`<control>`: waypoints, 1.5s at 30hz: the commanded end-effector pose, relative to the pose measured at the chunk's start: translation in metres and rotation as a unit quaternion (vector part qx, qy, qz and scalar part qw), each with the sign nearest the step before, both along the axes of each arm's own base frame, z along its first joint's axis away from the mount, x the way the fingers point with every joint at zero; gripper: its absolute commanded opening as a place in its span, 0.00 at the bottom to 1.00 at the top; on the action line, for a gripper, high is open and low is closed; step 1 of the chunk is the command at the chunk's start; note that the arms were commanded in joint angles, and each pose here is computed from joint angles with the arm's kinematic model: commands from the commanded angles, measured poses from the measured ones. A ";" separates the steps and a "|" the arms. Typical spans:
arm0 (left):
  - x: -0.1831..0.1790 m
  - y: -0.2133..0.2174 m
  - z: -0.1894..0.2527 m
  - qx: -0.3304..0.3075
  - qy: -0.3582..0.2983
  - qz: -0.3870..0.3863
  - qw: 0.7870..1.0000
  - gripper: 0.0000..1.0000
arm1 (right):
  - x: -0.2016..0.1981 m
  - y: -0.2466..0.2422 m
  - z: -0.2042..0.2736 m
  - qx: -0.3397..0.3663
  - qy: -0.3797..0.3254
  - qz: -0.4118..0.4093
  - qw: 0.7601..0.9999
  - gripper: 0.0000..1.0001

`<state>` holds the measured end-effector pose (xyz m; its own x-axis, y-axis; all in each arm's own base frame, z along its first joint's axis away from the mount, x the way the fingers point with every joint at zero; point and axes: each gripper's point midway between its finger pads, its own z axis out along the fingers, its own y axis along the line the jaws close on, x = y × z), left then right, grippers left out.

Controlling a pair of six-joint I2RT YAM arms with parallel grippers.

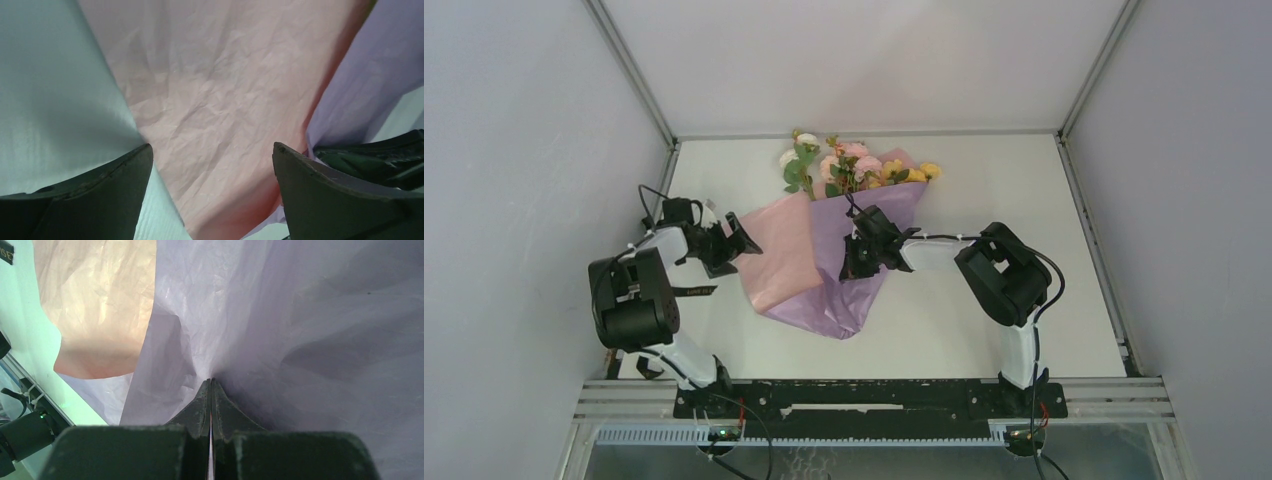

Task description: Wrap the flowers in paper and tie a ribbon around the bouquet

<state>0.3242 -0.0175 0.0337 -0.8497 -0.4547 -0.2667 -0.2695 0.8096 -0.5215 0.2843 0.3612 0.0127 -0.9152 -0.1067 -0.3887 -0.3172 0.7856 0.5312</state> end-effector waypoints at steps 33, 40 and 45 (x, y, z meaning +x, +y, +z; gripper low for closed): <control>0.004 -0.115 0.072 -0.176 -0.165 -0.206 0.948 0.35 | -0.001 -0.019 -0.007 -0.030 0.001 -0.005 1.000 0.00; -0.007 -0.126 0.088 -0.085 -0.212 -0.282 0.932 0.00 | 0.001 -0.016 -0.005 -0.009 0.010 -0.014 1.000 0.00; -0.019 -0.175 0.120 -0.053 -0.271 -0.378 0.884 0.00 | 0.002 -0.014 -0.004 0.019 0.022 -0.033 0.999 0.00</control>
<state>0.3032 -0.1570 0.1058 -0.8379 -0.0113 -0.5457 0.4068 0.6536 -0.6381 0.2886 0.3554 0.0122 -0.9240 -0.0754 -0.3749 -0.2919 0.7725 0.5640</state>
